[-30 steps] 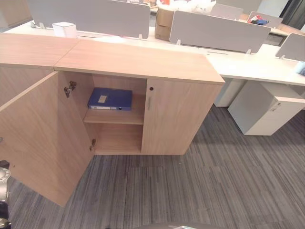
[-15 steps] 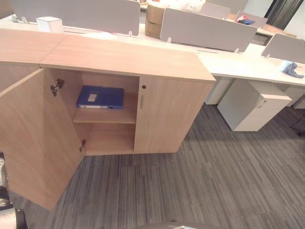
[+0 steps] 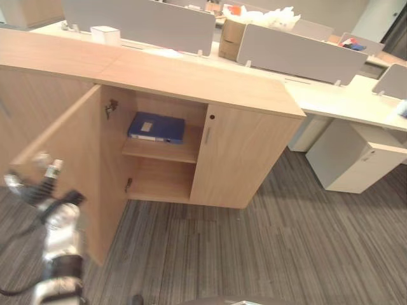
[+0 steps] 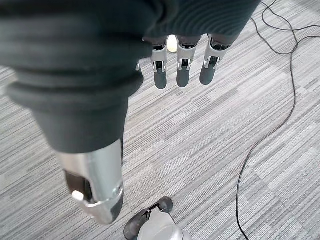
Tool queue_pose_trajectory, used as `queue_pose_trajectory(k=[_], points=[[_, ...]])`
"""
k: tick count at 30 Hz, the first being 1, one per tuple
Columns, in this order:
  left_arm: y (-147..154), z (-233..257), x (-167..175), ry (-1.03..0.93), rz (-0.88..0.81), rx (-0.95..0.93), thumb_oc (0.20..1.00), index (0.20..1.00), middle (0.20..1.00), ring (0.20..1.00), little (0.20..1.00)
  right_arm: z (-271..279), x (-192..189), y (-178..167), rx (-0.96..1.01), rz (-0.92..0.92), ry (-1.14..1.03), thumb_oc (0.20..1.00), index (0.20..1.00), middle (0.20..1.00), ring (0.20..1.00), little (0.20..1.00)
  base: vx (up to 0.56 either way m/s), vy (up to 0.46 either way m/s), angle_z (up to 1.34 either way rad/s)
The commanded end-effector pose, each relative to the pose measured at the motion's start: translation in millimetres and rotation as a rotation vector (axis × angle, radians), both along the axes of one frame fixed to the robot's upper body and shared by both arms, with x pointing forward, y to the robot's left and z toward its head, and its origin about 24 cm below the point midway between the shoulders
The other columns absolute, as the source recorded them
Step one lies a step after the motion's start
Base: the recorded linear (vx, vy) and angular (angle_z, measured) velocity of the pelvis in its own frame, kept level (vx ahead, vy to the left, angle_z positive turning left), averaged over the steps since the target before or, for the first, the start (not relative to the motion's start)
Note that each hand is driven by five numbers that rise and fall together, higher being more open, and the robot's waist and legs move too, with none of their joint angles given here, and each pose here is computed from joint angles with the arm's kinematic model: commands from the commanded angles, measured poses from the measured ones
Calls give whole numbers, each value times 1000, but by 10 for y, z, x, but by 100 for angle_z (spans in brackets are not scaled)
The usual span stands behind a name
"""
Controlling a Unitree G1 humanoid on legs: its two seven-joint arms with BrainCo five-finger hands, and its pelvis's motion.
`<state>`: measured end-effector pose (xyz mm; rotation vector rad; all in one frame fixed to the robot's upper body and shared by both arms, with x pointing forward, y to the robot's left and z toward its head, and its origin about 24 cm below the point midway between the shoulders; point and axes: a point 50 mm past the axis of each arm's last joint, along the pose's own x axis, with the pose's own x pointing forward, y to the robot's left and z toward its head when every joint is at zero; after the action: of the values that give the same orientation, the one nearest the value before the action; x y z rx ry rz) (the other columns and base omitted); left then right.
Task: Put the empty folder in the office cabinet
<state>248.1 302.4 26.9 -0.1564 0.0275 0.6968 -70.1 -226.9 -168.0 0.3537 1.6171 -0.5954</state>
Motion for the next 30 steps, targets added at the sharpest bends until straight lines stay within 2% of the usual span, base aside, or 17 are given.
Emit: queue_pose_trajectory(k=[1,5,10,17,22,25,26,28,30], points=[[-1105,172,396,-148,-541,-122,1000,1000,1000,1000,1000,-20,313,-104,-38,72,-24,1000,1000,1000,1000,1000,-15,5,-15],[-1343,134,266,-140,-687,-150,1000,1000,1000,1000,1000,-29,395,-98,-39,69,-37,1000,1000,1000,1000,1000,-4,-3,-20],[-1407,153,156,-158,-781,-194,1000,1000,1000,1000,1000,-17,426,-149,-39,97,-24,1000,1000,1000,1000,1000,11,-12,-41],[-1363,137,111,-169,-768,-218,1000,1000,1000,1000,1000,-9,475,-190,-37,142,-22,1000,1000,1000,1000,1000,26,-15,-4],[-1264,-86,33,-87,-706,-253,1000,1000,1000,1000,1000,-21,593,-173,-39,148,-57,1000,1000,1000,1000,1000,35,-15,8],[-1088,-593,-217,151,-612,-274,1000,1000,1000,1000,1000,-28,703,-159,-47,154,-85,1000,1000,1000,1000,1000,24,-17,15],[-1089,-594,-215,150,-612,-274,1000,1000,1000,1000,1000,-28,704,-160,-47,154,-85,1000,1000,1000,1000,1000,12,-9,3],[-990,-867,-400,293,-562,-276,1000,1000,1000,1000,1000,-31,769,-152,-58,157,-100,1000,1000,1000,1000,1000,8,-3,7],[-869,-1384,-842,615,-496,-268,1000,1000,1000,1000,1000,-29,907,-149,-71,148,-135,1000,1000,1000,1000,1000,15,3,11]])
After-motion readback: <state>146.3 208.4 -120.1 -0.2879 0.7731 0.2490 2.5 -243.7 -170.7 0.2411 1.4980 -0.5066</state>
